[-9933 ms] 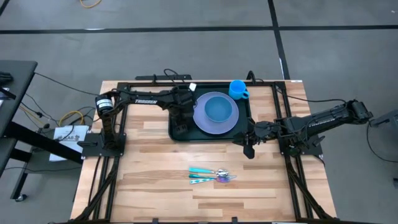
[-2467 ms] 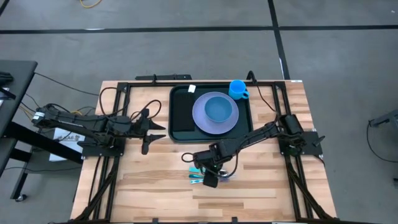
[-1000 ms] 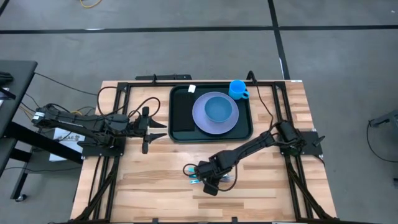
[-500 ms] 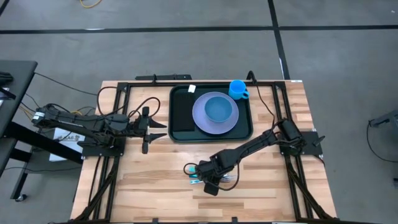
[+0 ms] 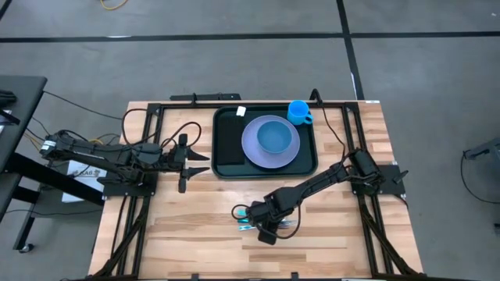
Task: Set up tray
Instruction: Put the blue fork on the black napkin on the black tray
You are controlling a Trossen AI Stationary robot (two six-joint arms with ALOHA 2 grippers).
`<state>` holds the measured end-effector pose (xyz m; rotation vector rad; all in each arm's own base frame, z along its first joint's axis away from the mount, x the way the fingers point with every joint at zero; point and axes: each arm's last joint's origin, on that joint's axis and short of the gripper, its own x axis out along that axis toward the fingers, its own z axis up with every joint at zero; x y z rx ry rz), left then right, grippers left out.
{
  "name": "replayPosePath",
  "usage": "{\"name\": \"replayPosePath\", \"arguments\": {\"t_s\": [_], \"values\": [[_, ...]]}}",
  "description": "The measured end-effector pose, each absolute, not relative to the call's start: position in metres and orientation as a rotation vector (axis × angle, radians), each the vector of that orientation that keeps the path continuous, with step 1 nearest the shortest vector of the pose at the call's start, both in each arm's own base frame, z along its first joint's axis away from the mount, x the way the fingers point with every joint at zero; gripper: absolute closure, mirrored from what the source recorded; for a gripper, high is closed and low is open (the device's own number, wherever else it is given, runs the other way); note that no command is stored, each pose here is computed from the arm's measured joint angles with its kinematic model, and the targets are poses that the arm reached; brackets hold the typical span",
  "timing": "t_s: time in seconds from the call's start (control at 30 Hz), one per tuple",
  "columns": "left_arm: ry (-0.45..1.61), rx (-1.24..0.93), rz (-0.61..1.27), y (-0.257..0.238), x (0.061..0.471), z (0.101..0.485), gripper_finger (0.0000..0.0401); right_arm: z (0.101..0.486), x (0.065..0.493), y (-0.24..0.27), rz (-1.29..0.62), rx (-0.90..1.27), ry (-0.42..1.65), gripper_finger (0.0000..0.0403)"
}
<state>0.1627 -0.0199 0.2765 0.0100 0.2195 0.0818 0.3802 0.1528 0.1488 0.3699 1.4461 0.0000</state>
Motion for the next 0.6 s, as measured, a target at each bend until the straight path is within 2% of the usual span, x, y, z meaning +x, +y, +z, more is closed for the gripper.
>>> {"name": "replayPosePath", "arguments": {"t_s": [0.6], "values": [[0.220, 0.010, 0.082, -0.0199, 0.1628, 0.2765, 0.0266, 0.1489, 0.3829, 0.1522, 0.001, 0.357, 1.418, 0.0321]]}}
